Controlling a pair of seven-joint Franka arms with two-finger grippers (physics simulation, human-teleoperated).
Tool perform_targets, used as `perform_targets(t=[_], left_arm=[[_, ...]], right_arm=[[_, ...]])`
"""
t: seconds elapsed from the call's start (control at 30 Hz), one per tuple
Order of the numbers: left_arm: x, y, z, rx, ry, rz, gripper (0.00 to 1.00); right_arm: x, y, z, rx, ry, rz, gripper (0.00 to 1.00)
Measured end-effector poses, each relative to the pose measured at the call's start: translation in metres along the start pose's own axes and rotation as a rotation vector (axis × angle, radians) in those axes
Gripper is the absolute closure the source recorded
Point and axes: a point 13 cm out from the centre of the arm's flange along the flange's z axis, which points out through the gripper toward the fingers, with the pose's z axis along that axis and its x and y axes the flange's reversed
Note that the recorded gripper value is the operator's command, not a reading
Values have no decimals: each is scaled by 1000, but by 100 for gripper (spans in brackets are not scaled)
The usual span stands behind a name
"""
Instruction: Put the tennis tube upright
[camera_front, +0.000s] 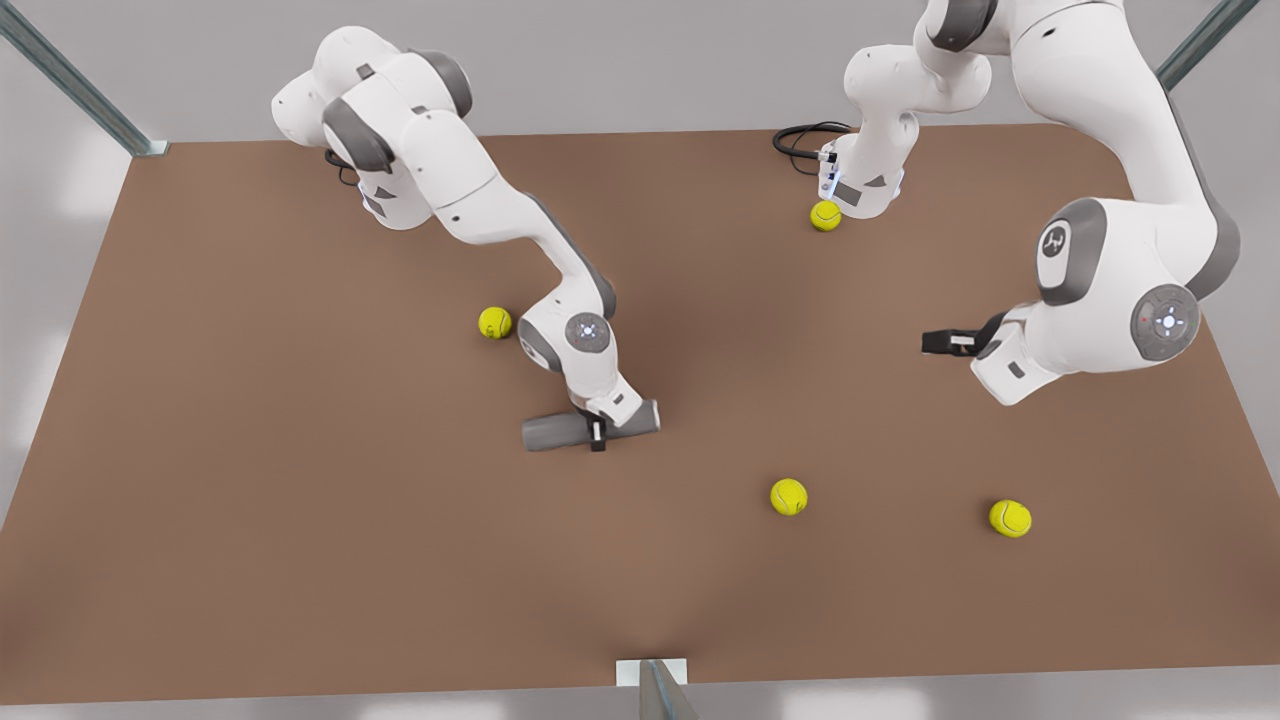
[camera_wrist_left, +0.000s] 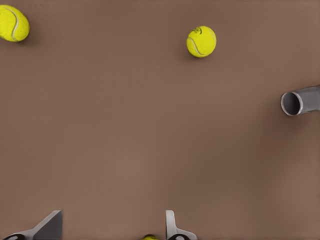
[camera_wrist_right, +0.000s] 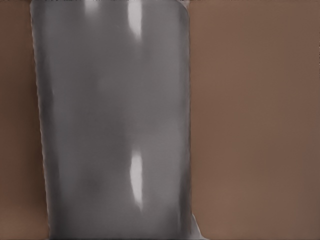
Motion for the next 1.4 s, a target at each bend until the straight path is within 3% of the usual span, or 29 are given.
perform_targets(t=[0.03, 0.07, 0.5, 0.57, 0.63, 0.7, 0.8, 0.87, 0.93, 1.0, 1.1, 1.17, 1.4], left_arm=[[-1, 1, 0, 0, -1, -1, 0], [-1, 1, 1, 1, -2, -1, 0], [-4, -26, 13, 1, 22, 44, 0], [-4, -28, 13, 0, 22, 47, 0], [-4, -27, 13, 0, 23, 46, 0], [-8, -41, 22, 3, 33, 70, 0], [-32, -123, 85, 26, 79, 190, 0], [-57, -167, 139, 55, 89, 231, 0], [-88, -205, 205, 129, 87, 236, 0], [-115, -242, 232, 217, 17, 220, 0], [-142, -284, 238, 348, -85, 185, 0], [-155, -296, 239, 409, -131, 162, 0], [-133, -334, 276, 476, -68, 171, 0]], right_arm=[[-1, -1, 1, 2, -3, -1, 30], [-3, -2, 0, 5, -6, -3, 0], [-12, -4, -19, 22, -17, -28, 0], [-15, -16, -60, 39, -27, -23, 0], [-10, -39, -163, 64, -57, 21, 0], [76, -92, -236, 27, -44, 210, 0], [308, -163, -250, -67, 70, 627, 0], [429, -159, -256, -117, 151, 858, 0], [498, -136, -300, -147, 168, 1021, 0], [531, -108, -359, -161, 149, 1136, 0], [539, -73, -412, -195, 161, 1215, 0], [511, -43, -411, -251, 175, 1199, 0], [443, -27, -407, -231, 179, 1151, 0]])
